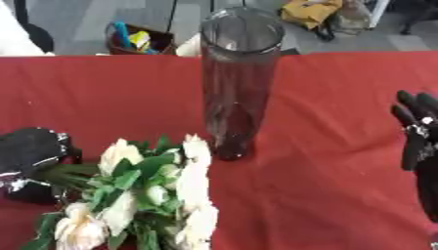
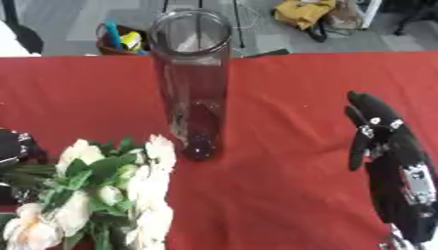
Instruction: Arrange flowers into the vase.
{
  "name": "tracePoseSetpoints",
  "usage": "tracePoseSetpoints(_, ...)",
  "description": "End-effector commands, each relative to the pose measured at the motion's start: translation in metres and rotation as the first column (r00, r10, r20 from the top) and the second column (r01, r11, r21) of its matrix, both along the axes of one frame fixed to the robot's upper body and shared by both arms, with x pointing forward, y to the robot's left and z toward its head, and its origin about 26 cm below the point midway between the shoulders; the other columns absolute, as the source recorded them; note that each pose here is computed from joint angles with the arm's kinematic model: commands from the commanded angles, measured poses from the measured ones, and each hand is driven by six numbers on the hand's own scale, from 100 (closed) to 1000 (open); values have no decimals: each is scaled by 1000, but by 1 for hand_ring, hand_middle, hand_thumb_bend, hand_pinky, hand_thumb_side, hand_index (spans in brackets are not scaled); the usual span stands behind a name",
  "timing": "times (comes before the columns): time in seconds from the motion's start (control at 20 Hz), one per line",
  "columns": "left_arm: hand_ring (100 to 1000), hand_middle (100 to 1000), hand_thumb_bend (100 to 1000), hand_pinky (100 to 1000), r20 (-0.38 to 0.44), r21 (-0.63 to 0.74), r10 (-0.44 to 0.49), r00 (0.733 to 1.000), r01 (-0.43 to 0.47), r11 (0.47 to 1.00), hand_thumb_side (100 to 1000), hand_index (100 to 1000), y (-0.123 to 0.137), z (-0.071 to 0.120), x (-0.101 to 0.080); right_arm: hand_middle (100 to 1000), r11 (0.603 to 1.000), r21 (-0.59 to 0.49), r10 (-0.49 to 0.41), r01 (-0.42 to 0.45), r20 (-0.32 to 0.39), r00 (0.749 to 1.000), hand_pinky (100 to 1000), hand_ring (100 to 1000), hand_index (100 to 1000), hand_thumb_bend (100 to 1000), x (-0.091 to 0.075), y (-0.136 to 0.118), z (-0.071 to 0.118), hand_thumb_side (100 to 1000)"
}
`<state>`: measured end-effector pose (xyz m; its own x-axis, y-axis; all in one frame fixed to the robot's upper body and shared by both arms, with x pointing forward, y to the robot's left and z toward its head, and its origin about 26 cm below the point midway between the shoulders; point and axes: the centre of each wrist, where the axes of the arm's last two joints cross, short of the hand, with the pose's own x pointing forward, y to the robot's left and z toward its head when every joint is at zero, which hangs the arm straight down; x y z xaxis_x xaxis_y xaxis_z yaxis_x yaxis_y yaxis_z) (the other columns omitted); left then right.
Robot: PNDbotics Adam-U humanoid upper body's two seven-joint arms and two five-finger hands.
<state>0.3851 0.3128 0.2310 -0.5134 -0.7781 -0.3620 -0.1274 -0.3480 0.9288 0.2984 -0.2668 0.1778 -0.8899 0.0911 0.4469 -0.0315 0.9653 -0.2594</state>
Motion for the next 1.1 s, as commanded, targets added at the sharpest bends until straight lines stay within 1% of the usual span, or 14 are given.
tracePoseSetpoints(0.05, 100, 100, 100, 100, 32, 7, -18, 999, 18, 1000, 401, 258, 5, 8, -4, 257, 1000, -11, 0, 1, 21, 1000, 996, 1000, 931, 100, -2, 1, 6, 1000)
tracePoseSetpoints(0.1, 100, 100, 100, 100, 42, -4, -35, 999, 35, 999, 390, 224, 5, 9, -5, 257, 1000, -11, 0, 1, 21, 1000, 996, 1000, 931, 100, -2, 1, 6, 1000)
tracePoseSetpoints(0.25, 100, 100, 100, 100, 77, -38, -81, 994, 84, 996, 371, 171, 6, 13, -8, 256, 1000, -10, -1, 1, 20, 1000, 996, 1000, 931, 100, -2, 1, 6, 1000)
tracePoseSetpoints(0.35, 100, 100, 100, 100, 99, -53, -108, 989, 114, 992, 374, 153, 6, 14, -9, 256, 1000, -10, -1, 1, 19, 1000, 996, 1000, 931, 100, -2, 1, 6, 1000)
tracePoseSetpoints(0.45, 100, 100, 100, 100, 117, -62, -131, 984, 139, 988, 402, 137, 7, 13, -10, 255, 1000, -10, -1, 1, 19, 1000, 996, 1000, 931, 100, -2, 1, 6, 1000)
tracePoseSetpoints(0.6, 100, 100, 100, 100, 142, -79, -162, 976, 175, 981, 393, 120, 7, 13, -10, 255, 1000, -10, -1, 1, 18, 1000, 996, 1000, 931, 100, -3, 1, 5, 1000)
tracePoseSetpoints(0.8, 100, 100, 100, 100, 176, -109, -186, 967, 207, 972, 434, 120, 8, 17, -12, 254, 1000, -10, 0, 0, 17, 1000, 996, 1000, 931, 100, -3, 1, 5, 1000)
tracePoseSetpoints(0.9, 100, 100, 100, 100, 203, -121, -188, 961, 215, 969, 469, 124, 8, 21, -13, 254, 1000, -11, 1, 0, 16, 1000, 996, 1000, 931, 100, -3, 0, 5, 1000)
tracePoseSetpoints(1.1, 100, 100, 100, 100, 250, -134, -185, 950, 223, 966, 460, 127, 8, 29, -18, 255, 1000, -10, 1, 0, 13, 1000, 996, 1000, 931, 100, -3, 0, 5, 1000)
